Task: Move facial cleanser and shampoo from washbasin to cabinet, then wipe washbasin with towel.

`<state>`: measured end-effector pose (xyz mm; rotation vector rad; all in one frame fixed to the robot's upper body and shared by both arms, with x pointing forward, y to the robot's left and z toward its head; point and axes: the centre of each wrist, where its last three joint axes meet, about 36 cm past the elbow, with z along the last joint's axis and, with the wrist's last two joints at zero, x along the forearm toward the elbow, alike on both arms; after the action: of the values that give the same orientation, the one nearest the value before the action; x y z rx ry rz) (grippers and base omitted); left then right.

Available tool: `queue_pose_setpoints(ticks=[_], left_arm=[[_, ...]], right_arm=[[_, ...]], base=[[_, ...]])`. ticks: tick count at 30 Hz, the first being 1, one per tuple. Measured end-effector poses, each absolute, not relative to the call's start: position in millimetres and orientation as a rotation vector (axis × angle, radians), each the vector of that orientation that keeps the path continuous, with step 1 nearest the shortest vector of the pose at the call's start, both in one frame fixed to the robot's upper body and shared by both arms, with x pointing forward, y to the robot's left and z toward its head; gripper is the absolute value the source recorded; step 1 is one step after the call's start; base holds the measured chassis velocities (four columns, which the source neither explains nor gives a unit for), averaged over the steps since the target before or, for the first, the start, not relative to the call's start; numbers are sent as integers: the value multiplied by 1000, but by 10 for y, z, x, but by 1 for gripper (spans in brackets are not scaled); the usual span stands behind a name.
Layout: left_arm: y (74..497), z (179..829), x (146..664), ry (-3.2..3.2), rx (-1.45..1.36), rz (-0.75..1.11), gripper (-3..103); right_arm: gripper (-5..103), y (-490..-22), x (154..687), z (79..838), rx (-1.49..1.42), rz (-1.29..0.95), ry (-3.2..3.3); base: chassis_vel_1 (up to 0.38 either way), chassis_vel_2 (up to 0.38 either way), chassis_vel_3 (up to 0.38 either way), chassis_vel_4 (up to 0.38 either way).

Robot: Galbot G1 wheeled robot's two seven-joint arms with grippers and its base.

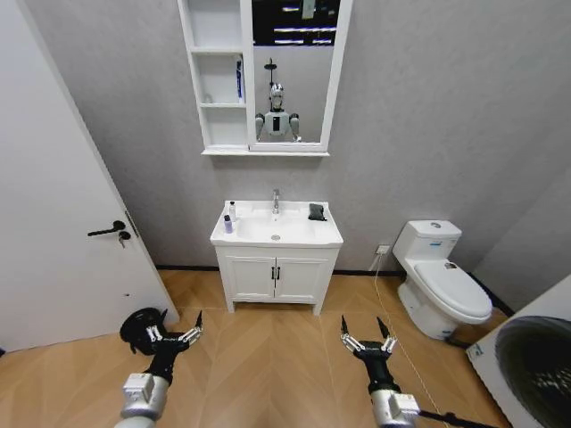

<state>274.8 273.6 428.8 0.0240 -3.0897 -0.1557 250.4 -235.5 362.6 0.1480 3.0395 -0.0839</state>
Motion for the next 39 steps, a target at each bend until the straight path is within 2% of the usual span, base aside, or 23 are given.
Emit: queue_pose_setpoints(ticks=[10,29,39], left_arm=[[2645,4086,2670,-3057,61,-151,98],[2565,4002,2595,-3056,50,-165,98],[2524,3911,2651,-3054,37,-147,98]], right_arm=[[100,-2457,2417,3448,131,-131,2995],[100,-2308,2266,3375,87,-115,3035],[100,-2295,2283,3391,80,-105,3022]], base=[[0,0,0,0],[0,0,0,0],[-145,153,150,-143]])
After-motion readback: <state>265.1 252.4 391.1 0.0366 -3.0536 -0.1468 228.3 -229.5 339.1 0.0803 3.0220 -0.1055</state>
